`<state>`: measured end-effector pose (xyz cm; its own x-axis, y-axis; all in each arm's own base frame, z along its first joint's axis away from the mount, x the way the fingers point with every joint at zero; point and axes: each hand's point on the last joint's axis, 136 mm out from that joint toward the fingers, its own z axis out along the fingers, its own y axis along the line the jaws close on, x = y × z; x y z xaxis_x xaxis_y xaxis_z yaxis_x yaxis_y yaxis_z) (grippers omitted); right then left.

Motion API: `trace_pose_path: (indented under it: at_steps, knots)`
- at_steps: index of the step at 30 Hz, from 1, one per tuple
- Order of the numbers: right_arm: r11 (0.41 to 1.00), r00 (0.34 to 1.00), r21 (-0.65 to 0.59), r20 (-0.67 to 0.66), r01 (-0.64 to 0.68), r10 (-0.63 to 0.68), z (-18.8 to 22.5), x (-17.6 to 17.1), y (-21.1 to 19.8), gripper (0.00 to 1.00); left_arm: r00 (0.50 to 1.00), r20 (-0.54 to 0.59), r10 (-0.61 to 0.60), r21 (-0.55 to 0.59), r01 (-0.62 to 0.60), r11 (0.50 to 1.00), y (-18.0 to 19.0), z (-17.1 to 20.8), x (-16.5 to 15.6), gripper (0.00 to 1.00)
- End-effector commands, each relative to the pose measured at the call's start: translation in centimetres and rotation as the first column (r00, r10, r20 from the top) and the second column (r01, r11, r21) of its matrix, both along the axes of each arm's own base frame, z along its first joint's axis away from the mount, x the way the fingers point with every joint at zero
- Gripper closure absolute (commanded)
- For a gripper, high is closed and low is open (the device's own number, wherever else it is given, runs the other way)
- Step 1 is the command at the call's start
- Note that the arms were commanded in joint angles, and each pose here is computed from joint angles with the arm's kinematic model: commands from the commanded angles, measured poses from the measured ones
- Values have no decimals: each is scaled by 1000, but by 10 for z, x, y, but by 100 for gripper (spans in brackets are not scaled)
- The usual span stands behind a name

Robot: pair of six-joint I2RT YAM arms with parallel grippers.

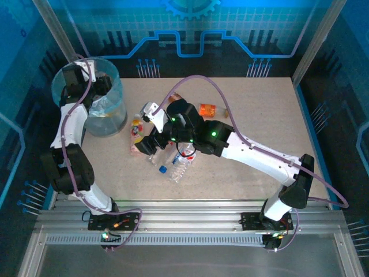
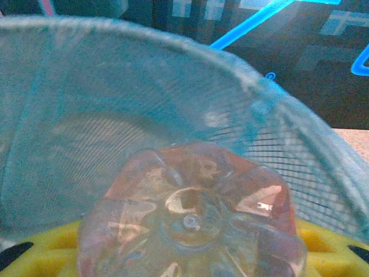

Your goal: Put the plastic bottles in the bin

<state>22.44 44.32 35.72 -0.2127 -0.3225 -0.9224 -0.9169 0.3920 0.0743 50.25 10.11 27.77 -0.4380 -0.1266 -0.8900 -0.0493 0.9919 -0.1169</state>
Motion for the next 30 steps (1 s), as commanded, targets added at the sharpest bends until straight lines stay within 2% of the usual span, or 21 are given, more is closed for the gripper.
trace_pose_path:
  at_steps: [1, 5, 8, 11, 14, 22, 26, 30]
  knots:
    - [1000, 1000, -6, 20, -10, 10, 6, -3, 1, 8, 994, -101, 44, 35, -41, 999, 17, -31, -5, 55]
    - [1000, 1000, -6, 16, -16, 17, 5, -4, 2, 8, 993, -99, 64, -49, -69, 996, 24, -29, -6, 50]
    - [1000, 1000, -7, 15, -16, 16, 5, -4, 2, 8, 993, -98, 72, -65, -79, 995, 26, -24, -8, 40]
    - [1000, 1000, -8, 17, -15, 16, 6, -3, 2, 8, 994, -52, 92, -87, -97, 992, 29, -3, -10, 24]
    - [1000, 1000, -8, 20, -12, 12, 8, -3, 2, 8, 992, -3, 129, -119, -128, 985, 34, 28, -14, 21]
    - [1000, 1000, -13, 8, -11, 11, 4, -3, 3, 8, 983, 110, 145, -181, -124, 976, 27, 101, -24, 22]
    - [1000, 1000, -16, 7, -11, 11, 2, -2, 3, 8, 983, 91, 162, -186, -143, 972, 30, 107, -24, 28]
    - [1000, 1000, -21, 8, -14, 14, 1, -2, 4, 8, 981, -11, 193, -192, -191, 963, 39, 85, -21, 41]
